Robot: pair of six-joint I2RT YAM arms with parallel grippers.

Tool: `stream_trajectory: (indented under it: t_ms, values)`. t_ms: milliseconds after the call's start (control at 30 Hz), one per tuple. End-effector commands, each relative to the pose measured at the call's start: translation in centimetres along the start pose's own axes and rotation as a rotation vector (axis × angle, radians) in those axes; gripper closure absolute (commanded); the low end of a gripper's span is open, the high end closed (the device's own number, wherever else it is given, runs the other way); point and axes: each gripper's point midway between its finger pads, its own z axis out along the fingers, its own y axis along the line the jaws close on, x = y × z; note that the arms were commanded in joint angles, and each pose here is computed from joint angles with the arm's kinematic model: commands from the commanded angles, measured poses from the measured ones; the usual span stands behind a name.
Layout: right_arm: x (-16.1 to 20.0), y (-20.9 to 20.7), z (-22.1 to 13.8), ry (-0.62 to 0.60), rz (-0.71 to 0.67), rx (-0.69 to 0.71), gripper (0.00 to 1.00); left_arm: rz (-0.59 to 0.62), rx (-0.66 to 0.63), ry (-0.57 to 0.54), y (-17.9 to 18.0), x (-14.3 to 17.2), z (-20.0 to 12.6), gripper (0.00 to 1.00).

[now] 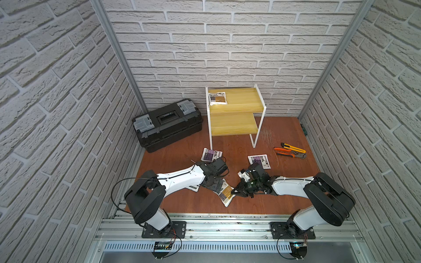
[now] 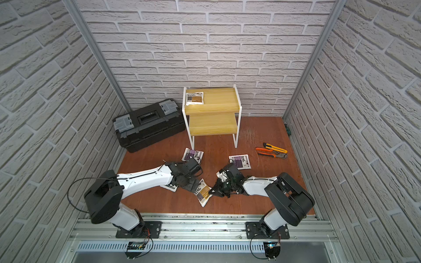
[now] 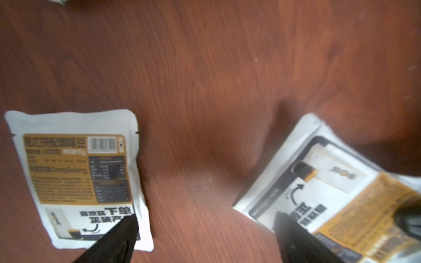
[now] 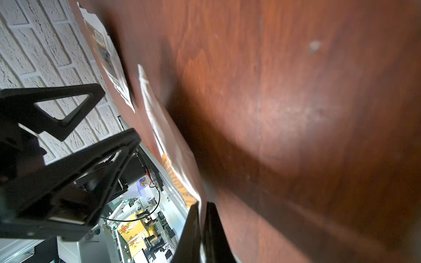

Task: Place the bagged coffee beans on the shelf by color
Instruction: Pick up the bagged coffee beans at the center of the board.

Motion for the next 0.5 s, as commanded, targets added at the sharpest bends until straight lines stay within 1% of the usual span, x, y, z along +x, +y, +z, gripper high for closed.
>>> stream_trajectory:
  t_ms: [0,133,300,467]
  values:
    - [0.7,0.3,-0.8,0.001,-0.019,0.006,0.98,-0.093,0.071,-0.091,0.0,-2.8,-3.8,0.02]
    - [1.0,1.9,-2.2,-0.015,-0.039,-0.01,0.98,-0.137,0.094,-0.179,1.0,-5.0,-7.4,0.02]
    - [1.2,4.2,-4.5,-0.055,-0.065,-0.03,0.98,-0.208,0.127,-0.295,2.7,-7.1,-11.7,0.02]
    - [1.1,7.8,-7.2,-0.108,-0.101,-0.09,0.98,-0.282,0.155,-0.421,4.6,-8.9,-15.8,0.02]
